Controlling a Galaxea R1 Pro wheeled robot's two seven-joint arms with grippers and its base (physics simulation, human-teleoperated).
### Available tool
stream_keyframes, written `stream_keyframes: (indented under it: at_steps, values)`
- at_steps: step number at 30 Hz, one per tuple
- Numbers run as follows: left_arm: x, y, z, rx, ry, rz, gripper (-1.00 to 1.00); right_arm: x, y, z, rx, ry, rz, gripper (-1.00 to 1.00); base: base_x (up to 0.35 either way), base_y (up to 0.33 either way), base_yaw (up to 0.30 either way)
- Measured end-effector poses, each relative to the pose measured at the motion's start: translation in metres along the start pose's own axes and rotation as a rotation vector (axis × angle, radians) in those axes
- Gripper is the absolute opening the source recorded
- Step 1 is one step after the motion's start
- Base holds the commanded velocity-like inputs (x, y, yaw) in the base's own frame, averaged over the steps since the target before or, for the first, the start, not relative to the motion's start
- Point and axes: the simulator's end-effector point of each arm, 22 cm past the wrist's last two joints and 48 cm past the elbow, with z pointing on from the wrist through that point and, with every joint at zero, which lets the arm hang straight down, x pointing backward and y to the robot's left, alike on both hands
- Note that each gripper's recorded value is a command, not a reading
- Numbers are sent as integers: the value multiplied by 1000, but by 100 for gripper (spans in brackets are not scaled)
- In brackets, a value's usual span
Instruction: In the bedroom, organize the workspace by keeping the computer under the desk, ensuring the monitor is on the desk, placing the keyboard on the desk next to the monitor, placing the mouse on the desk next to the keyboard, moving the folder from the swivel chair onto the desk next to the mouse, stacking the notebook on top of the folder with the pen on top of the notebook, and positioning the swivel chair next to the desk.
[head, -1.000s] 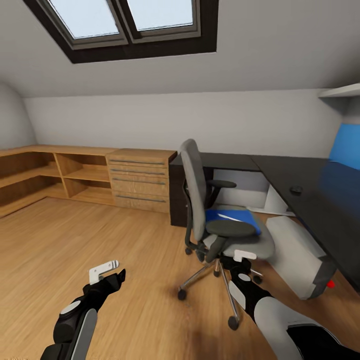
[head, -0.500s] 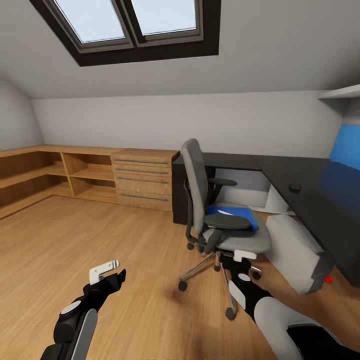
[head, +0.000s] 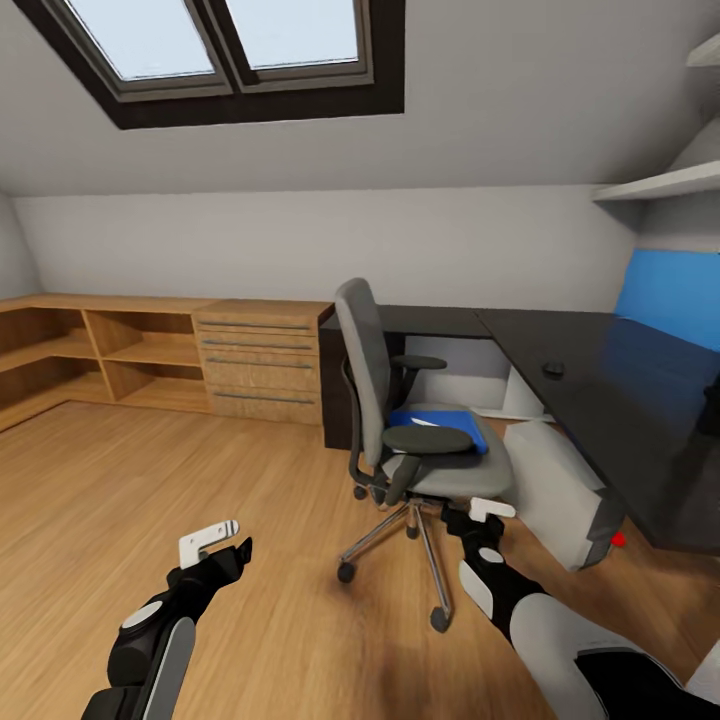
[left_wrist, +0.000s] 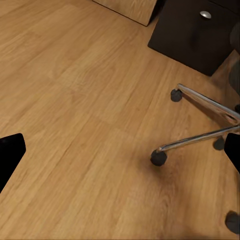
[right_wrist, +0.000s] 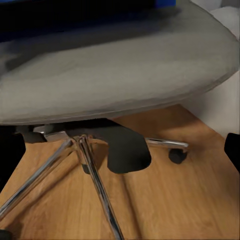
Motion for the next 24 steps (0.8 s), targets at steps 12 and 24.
stream_keyframes:
  at_steps: [12, 24]
  values:
    - [-1, -1, 0, 2, -1, 1, 100, -23, -42, 7, 112, -41, 369, 100, 0, 0, -4]
    - [3, 1, 1, -3, 6, 3, 100, -34, -115, 15, 258, -35, 839, 100, 0, 0, 0]
